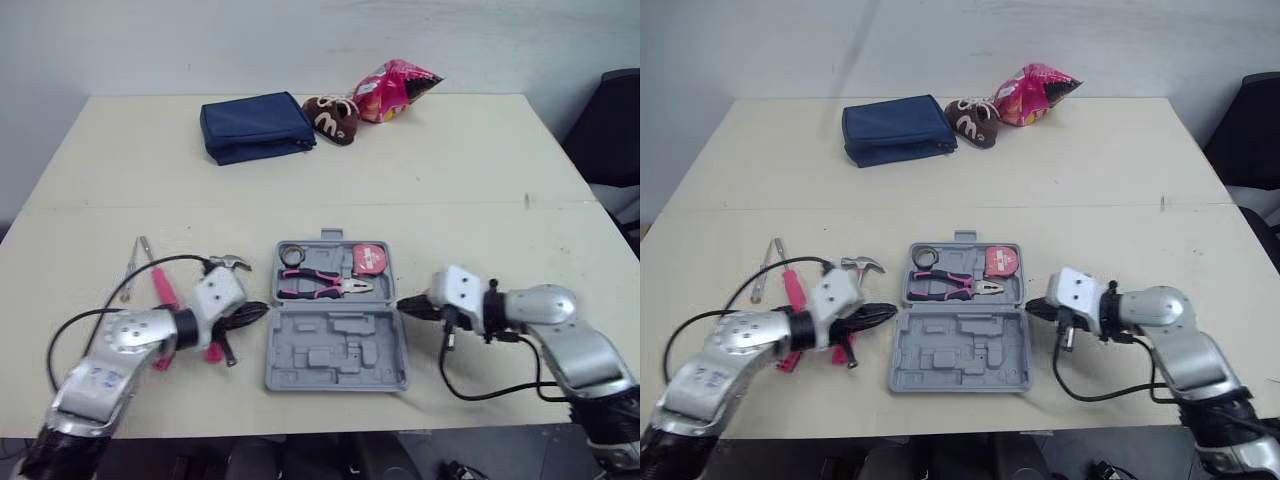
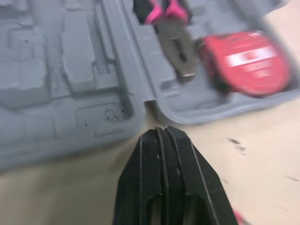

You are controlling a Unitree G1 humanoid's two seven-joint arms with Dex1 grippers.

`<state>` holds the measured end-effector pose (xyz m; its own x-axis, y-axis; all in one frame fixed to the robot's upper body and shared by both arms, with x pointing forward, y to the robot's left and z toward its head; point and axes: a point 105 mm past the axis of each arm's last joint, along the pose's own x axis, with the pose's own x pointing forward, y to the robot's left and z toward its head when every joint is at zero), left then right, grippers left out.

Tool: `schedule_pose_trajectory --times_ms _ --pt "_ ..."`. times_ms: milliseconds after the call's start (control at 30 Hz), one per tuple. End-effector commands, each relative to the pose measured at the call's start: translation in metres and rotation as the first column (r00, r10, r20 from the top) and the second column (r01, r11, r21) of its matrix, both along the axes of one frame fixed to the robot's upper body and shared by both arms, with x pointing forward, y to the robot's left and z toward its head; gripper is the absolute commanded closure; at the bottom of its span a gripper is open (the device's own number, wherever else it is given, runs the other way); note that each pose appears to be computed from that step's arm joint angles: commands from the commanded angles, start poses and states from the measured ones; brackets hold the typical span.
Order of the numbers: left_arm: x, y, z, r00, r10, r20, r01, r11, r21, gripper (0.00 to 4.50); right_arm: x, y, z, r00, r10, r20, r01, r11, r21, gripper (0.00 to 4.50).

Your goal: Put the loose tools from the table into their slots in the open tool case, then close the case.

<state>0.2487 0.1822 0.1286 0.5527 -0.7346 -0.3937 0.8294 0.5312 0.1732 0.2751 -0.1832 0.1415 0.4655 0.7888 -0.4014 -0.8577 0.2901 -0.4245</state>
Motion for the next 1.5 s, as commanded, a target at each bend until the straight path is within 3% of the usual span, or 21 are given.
schedule_pose_trajectory --times_ms 33,133,200,300,500,533,567,800,967,1267,1500 --pt "-0.015 0.037 0.026 0.997 0.019 0.077 -0.017 1.000 -0.023 4.43 -0.016 -0.040 0.031 0.993 -0.035 0.116 0.035 0.999 0.005 4.50" --pt "-0.014 0.103 0.031 0.963 0.224 0.150 -0.222 0.975 -0.032 4.43 -0.027 -0.085 0.039 0.978 -0.155 0.139 0.158 0.987 -0.011 4.50" --pt "-0.019 0.140 0.031 0.930 0.326 0.171 -0.328 0.944 -0.016 3.93 -0.032 -0.111 0.043 0.963 -0.242 0.119 0.243 0.970 0.010 4.50" --pt "-0.030 0.196 0.040 0.834 0.509 0.212 -0.509 0.859 -0.059 2.81 -0.043 -0.148 0.047 0.934 -0.334 0.129 0.339 0.941 -0.013 3.55" --pt "-0.068 0.284 0.045 0.621 0.747 0.236 -0.759 0.649 -0.057 0.21 -0.054 -0.197 0.055 0.874 -0.435 0.215 0.450 0.892 -0.026 0.74" --pt "-0.073 0.291 0.045 0.599 0.765 0.236 -0.778 0.626 -0.053 0.00 -0.056 -0.203 0.055 0.868 -0.442 0.228 0.459 0.888 -0.023 0.22" --pt "-0.077 0.296 0.044 0.586 0.775 0.237 -0.789 0.612 -0.050 0.00 -0.058 -0.207 0.055 0.864 -0.445 0.236 0.463 0.886 -0.022 0.05" --pt "-0.086 0.298 0.036 0.592 0.774 0.225 -0.788 0.614 -0.038 0.00 -0.057 -0.218 0.052 0.836 -0.493 0.242 0.504 0.864 0.021 0.05" --pt "-0.076 0.279 0.032 0.649 0.731 0.210 -0.740 0.671 -0.051 0.00 -0.049 -0.192 0.047 0.875 -0.425 0.232 0.419 0.905 0.080 0.05" --pt "-0.049 0.216 0.030 0.748 0.652 0.123 -0.644 0.758 -0.105 0.00 -0.038 -0.111 0.063 0.938 -0.216 0.270 0.129 0.943 0.305 0.05" --pt "-0.021 0.176 0.013 0.668 0.744 -0.015 -0.741 0.663 -0.101 0.00 -0.039 -0.050 0.077 0.952 -0.054 0.301 -0.081 0.905 0.419 0.05"
